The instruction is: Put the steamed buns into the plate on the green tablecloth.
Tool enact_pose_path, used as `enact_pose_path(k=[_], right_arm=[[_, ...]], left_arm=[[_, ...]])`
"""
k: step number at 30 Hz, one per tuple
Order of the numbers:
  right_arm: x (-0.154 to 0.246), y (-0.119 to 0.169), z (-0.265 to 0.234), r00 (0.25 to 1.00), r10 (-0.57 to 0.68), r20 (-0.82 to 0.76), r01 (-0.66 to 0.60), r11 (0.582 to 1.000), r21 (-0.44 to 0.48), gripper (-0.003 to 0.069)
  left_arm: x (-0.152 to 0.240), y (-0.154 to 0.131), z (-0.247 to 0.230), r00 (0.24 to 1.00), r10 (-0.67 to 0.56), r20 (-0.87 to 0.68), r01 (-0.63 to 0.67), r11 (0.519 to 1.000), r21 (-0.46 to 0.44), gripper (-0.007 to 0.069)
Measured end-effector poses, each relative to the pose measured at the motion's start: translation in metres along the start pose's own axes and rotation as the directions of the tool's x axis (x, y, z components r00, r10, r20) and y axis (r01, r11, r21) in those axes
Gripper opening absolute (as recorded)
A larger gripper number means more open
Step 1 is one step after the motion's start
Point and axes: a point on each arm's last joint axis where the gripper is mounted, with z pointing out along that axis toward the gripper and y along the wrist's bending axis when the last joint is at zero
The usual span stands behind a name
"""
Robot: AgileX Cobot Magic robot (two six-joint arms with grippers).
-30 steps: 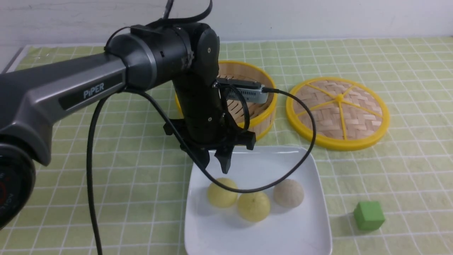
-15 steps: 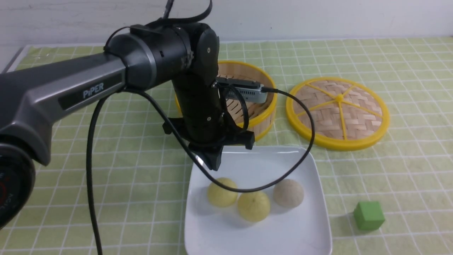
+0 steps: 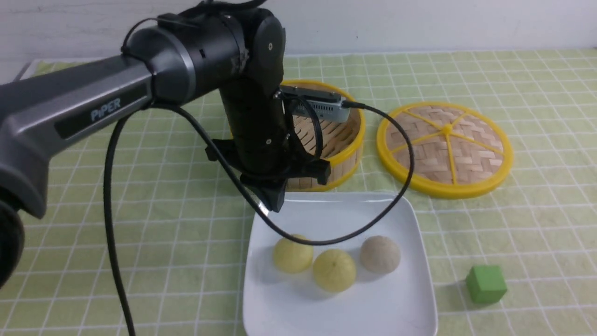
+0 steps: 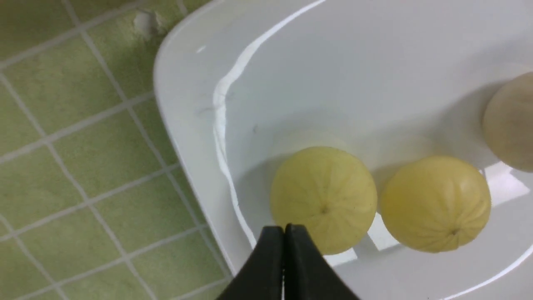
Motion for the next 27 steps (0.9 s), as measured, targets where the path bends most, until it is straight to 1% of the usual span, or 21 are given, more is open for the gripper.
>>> enact_pose_path(k=[2, 4, 5, 6, 7, 8, 9, 11, 13, 15, 17, 18, 19, 22, 23, 24, 27], right_arm=[[0.013, -0.005, 0.002, 1.000, -0.003, 0.020, 0.002, 0.998, 0.069, 0.0069], [0.028, -0.013, 0.006, 1.000, -0.010, 0.014, 0.008, 0.983, 0.181, 0.0073], [0.031, -0.014, 0.007, 1.000, -0.012, 0.006, 0.011, 0.981, 0.191, 0.0074], [0.041, -0.019, 0.010, 1.000, -0.012, -0.021, 0.017, 0.968, 0.252, 0.0076], [0.048, -0.023, 0.011, 0.999, -0.011, -0.043, 0.023, 0.957, 0.290, 0.0078], [0.048, -0.023, 0.011, 0.999, -0.009, -0.043, 0.022, 0.955, 0.296, 0.0078], [0.059, -0.027, 0.013, 0.997, -0.007, -0.075, 0.032, 0.938, 0.344, 0.0079], [0.072, -0.032, 0.015, 0.992, -0.007, -0.122, 0.055, 0.920, 0.389, 0.0081], [0.073, -0.034, 0.014, 0.991, -0.018, -0.134, 0.072, 0.909, 0.410, 0.0084], [0.074, -0.035, 0.014, 0.989, -0.024, -0.144, 0.083, 0.905, 0.418, 0.0086], [0.074, -0.035, 0.014, 0.988, -0.026, -0.154, 0.090, 0.903, 0.420, 0.0088], [0.075, -0.035, 0.014, 0.988, -0.026, -0.155, 0.090, 0.903, 0.421, 0.0089], [0.074, -0.035, 0.014, 0.987, -0.027, -0.156, 0.092, 0.902, 0.421, 0.0090], [0.075, -0.035, 0.014, 0.987, -0.027, -0.159, 0.093, 0.902, 0.421, 0.0094], [0.075, -0.035, 0.014, 0.987, -0.027, -0.159, 0.093, 0.902, 0.421, 0.0095], [0.075, -0.035, 0.014, 0.987, -0.027, -0.159, 0.093, 0.902, 0.421, 0.0099], [0.075, -0.035, 0.014, 0.987, -0.027, -0.159, 0.093, 0.902, 0.421, 0.0101]], left_arm=[[0.002, 0.002, -0.010, 1.000, 0.009, 0.023, -0.008, 1.000, -0.017, 0.0020], [0.004, 0.004, -0.021, 0.999, 0.018, 0.047, -0.016, 0.999, -0.039, 0.0020], [0.004, 0.004, -0.023, 0.998, 0.020, 0.052, -0.018, 0.999, -0.042, 0.0020], [0.006, 0.006, -0.033, 0.997, 0.026, 0.077, -0.022, 0.998, -0.054, 0.0020], [0.008, 0.006, -0.040, 0.995, 0.033, 0.094, -0.027, 0.998, -0.060, 0.0020], [0.009, 0.006, -0.042, 0.995, 0.034, 0.097, -0.028, 0.998, -0.060, 0.0020], [0.012, 0.008, -0.055, 0.991, 0.045, 0.128, -0.037, 0.997, -0.069, 0.0022], [0.022, 0.010, -0.081, 0.980, 0.071, 0.188, -0.057, 0.995, -0.081, 0.0023], [0.034, 0.011, -0.101, 0.970, 0.080, 0.231, -0.063, 0.995, -0.082, 0.0027], [0.046, 0.013, -0.116, 0.962, 0.082, 0.261, -0.063, 0.995, -0.080, 0.0029], [0.068, 0.016, -0.135, 0.951, 0.084, 0.296, -0.063, 0.995, -0.080, 0.0031], [0.070, 0.016, -0.136, 0.951, 0.084, 0.298, -0.063, 0.995, -0.080, 0.0031], [0.089, 0.019, -0.149, 0.942, 0.085, 0.324, -0.062, 0.995, -0.080, 0.0031], [0.128, 0.027, -0.160, 0.933, 0.089, 0.349, -0.061, 0.994, -0.092, 0.0032], [0.130, 0.027, -0.161, 0.932, 0.089, 0.351, -0.060, 0.994, -0.093, 0.0032], [0.149, 0.031, -0.165, 0.926, 0.091, 0.365, -0.059, 0.993, -0.097, 0.0034], [0.187, 0.037, -0.170, 0.914, 0.090, 0.395, -0.056, 0.994, -0.096, 0.0034]])
